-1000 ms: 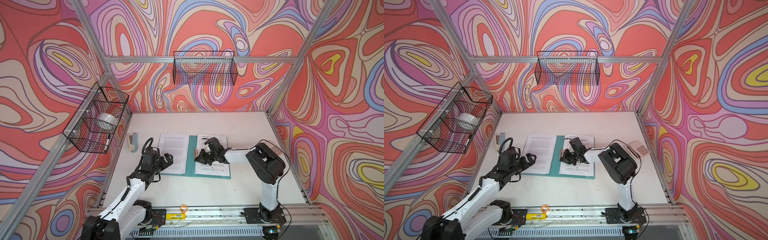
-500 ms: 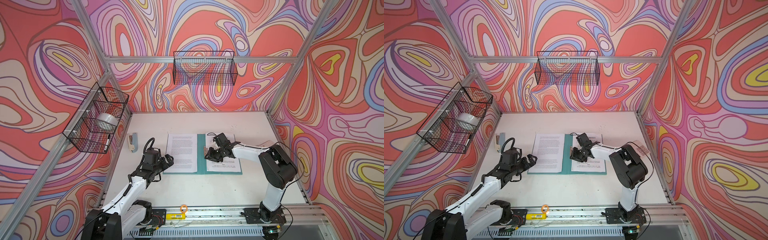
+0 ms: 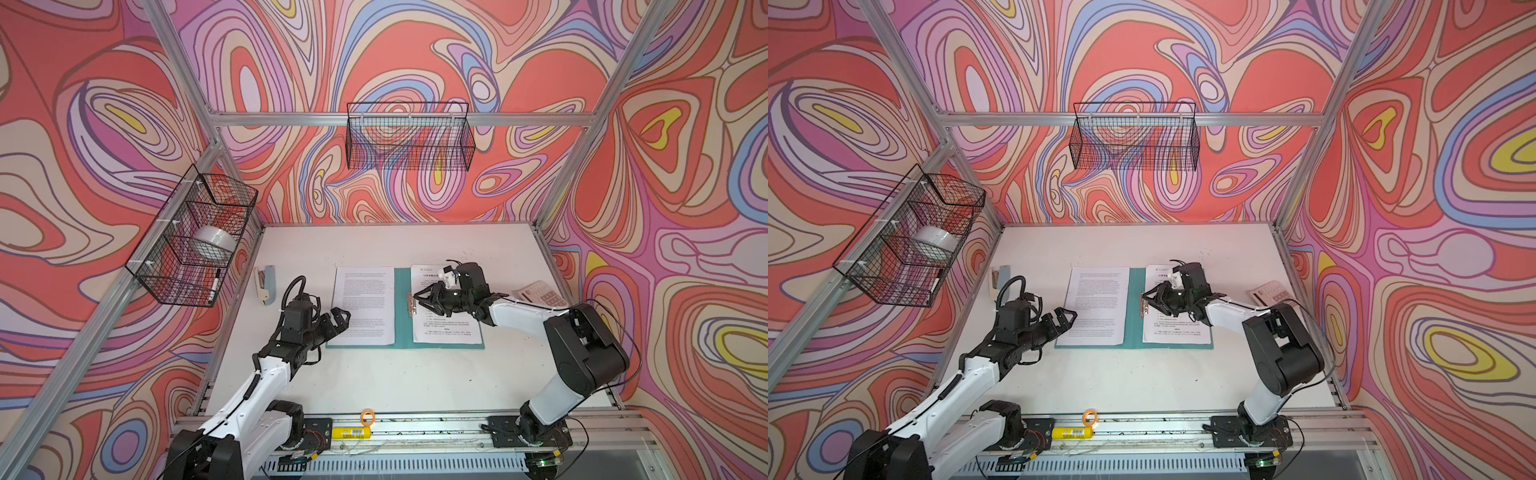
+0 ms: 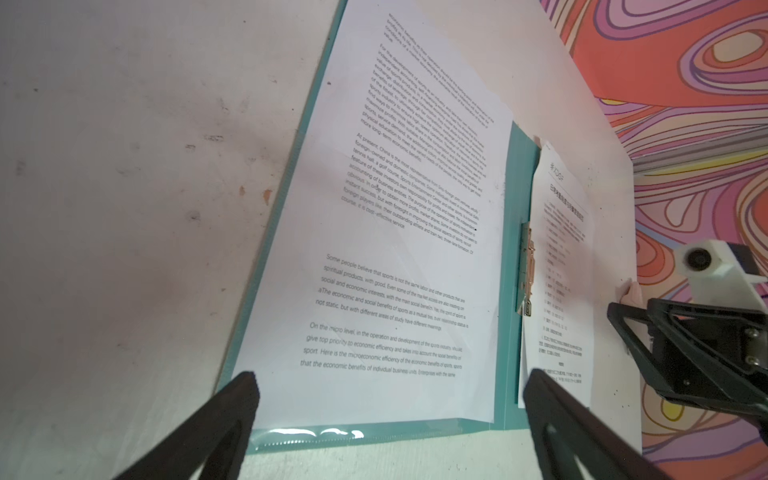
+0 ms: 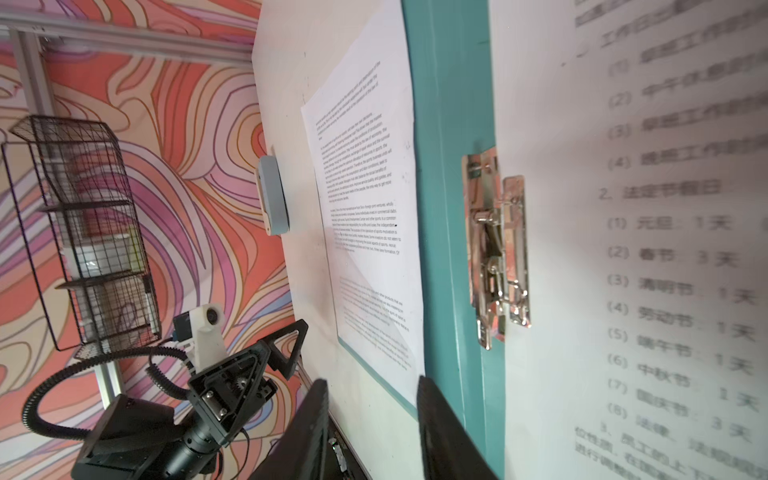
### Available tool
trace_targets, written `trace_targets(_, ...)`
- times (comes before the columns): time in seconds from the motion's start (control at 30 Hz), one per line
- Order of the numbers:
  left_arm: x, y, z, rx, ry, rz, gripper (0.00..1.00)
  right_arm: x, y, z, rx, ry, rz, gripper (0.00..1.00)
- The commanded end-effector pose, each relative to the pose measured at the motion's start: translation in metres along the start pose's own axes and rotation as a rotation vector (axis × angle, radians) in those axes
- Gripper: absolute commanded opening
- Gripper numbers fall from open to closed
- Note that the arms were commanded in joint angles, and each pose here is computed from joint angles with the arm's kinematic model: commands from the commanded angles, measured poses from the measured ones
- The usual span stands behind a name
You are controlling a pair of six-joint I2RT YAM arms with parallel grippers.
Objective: Put the files into the folder
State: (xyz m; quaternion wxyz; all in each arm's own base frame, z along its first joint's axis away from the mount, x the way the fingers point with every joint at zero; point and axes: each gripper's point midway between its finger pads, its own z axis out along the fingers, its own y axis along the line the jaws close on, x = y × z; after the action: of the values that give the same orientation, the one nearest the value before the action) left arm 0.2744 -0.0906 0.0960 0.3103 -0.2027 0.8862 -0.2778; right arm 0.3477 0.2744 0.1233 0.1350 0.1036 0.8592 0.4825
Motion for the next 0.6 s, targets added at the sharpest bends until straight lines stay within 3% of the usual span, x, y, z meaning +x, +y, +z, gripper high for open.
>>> trace_targets(0.0, -0.007, 0.001, -0.011, -0.043, -0.017, 0.032, 1.00, 0.001, 0.025, -0.012, 0.103, -0.029, -0.194, 0.40)
trace_targets(0.17, -0.005, 0.019, -0.010, -0.098, -0.046, -0.002, 0.98, -0.008, -0.001, -0.019, 0.296, -0.076, -0.269, 0.41)
trace_targets(0.33, -0.002, 0.035, -0.004, -0.136, -0.074, -0.030, 0.97, -0.011, -0.014, -0.016, 0.391, -0.090, -0.327, 0.57)
trace_targets(0.57, 0.002, 0.057, 0.006, -0.231, -0.045, -0.032, 0.95, -0.019, -0.038, 0.013, 0.435, -0.068, -0.314, 0.56)
